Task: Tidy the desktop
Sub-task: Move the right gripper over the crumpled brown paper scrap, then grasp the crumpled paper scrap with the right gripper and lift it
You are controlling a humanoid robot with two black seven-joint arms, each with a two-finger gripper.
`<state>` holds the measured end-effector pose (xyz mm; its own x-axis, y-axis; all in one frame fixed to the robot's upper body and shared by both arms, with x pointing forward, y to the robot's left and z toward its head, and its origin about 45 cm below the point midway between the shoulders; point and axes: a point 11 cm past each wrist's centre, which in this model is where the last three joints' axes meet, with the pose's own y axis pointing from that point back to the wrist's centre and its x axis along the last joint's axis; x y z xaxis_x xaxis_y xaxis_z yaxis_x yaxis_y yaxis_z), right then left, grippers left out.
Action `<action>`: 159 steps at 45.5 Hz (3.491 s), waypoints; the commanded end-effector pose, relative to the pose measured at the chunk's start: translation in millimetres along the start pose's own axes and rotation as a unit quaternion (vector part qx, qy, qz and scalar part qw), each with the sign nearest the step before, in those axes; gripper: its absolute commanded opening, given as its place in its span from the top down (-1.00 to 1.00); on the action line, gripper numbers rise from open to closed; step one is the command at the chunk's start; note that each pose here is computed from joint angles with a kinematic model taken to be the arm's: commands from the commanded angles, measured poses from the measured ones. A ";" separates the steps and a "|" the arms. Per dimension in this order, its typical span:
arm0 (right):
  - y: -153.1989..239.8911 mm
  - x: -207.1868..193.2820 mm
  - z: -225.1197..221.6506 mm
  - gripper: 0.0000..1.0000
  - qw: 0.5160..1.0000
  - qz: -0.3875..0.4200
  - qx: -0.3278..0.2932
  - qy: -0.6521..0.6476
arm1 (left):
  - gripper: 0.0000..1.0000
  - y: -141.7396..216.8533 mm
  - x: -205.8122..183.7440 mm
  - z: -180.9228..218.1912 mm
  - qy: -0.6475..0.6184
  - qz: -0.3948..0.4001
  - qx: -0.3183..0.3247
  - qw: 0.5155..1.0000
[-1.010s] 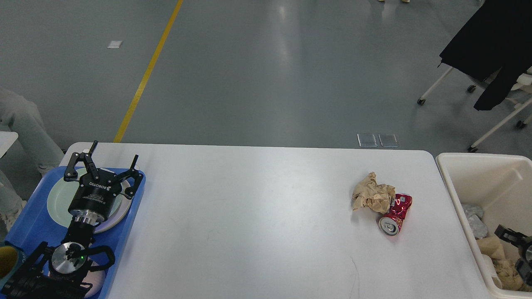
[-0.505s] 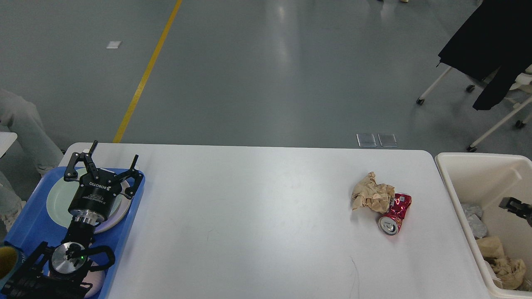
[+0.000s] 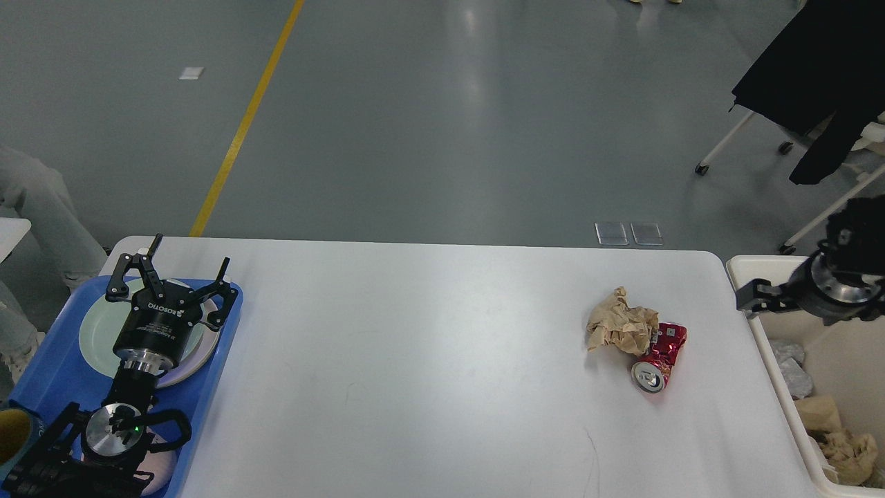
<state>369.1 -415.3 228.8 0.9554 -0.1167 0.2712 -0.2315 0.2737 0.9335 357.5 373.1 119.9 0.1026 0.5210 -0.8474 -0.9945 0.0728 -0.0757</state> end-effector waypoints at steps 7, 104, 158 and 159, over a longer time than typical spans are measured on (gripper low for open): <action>119.0 37.1 -58.3 -1.00 0.994 -0.049 0.016 0.092 | -0.93 0.0 0.0 -0.2 0.000 0.000 0.000 1.000; -101.9 2.5 -149.6 -1.00 0.988 0.109 0.098 -0.049 | -0.93 0.0 0.0 -0.2 0.000 0.000 0.000 1.000; -136.9 -38.0 -182.8 0.92 0.986 0.132 0.098 0.003 | -0.93 0.0 0.0 -0.6 0.000 0.000 0.001 1.000; -136.5 -38.2 -184.2 0.97 0.986 0.130 0.101 -0.001 | -0.93 0.0 0.0 -0.2 0.000 0.000 0.000 1.000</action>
<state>395.9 -277.1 46.1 0.8609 -0.0436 0.5069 -0.4999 0.1130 0.8587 357.5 372.8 119.6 0.1026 0.5210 -0.8474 -0.9944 0.0738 -0.0750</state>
